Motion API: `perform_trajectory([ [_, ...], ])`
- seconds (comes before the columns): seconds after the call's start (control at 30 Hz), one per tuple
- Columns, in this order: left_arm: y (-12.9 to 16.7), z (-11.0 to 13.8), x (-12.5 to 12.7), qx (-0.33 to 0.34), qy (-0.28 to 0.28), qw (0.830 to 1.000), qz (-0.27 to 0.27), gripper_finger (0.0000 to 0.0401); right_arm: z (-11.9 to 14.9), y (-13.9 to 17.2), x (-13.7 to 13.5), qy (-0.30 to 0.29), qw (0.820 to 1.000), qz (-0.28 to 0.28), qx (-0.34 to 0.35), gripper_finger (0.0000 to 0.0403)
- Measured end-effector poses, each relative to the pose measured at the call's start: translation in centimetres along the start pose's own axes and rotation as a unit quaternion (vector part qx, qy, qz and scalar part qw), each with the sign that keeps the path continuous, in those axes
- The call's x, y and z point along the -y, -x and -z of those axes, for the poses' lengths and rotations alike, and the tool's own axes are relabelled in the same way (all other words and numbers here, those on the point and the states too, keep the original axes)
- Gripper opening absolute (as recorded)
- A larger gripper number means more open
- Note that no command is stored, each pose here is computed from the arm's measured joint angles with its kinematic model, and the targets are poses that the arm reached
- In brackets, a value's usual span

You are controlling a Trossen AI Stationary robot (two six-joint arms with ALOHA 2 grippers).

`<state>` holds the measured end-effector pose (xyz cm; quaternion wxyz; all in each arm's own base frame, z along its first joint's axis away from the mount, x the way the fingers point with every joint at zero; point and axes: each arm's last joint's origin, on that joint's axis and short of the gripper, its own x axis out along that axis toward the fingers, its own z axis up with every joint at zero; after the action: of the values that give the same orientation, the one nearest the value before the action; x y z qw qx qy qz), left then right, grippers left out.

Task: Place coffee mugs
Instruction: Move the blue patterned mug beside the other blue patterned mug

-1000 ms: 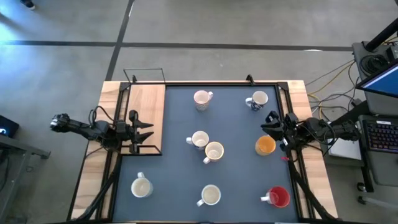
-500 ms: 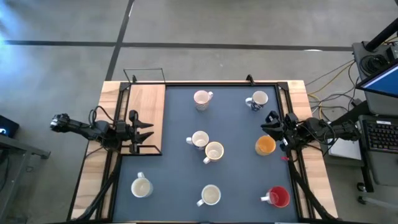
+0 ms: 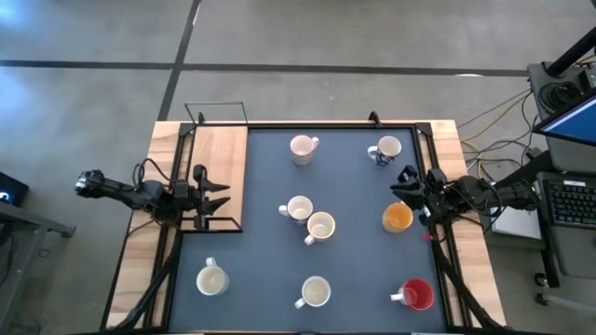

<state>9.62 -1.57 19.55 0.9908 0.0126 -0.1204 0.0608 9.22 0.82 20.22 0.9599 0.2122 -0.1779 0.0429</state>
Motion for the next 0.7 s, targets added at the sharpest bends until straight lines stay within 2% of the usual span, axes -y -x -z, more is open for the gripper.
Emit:
perform_trajectory([
  [0.5,0.00,0.00,0.00,0.000,0.000,1.000,0.000,0.0133,-0.02,0.00,0.00,0.000,1.000,0.001,0.001,0.0068],
  [0.7,0.00,0.00,0.00,0.000,0.000,1.000,0.000,0.0133,-0.01,-0.07,0.43,-0.003,0.997,0.070,0.017,0.0068],
])
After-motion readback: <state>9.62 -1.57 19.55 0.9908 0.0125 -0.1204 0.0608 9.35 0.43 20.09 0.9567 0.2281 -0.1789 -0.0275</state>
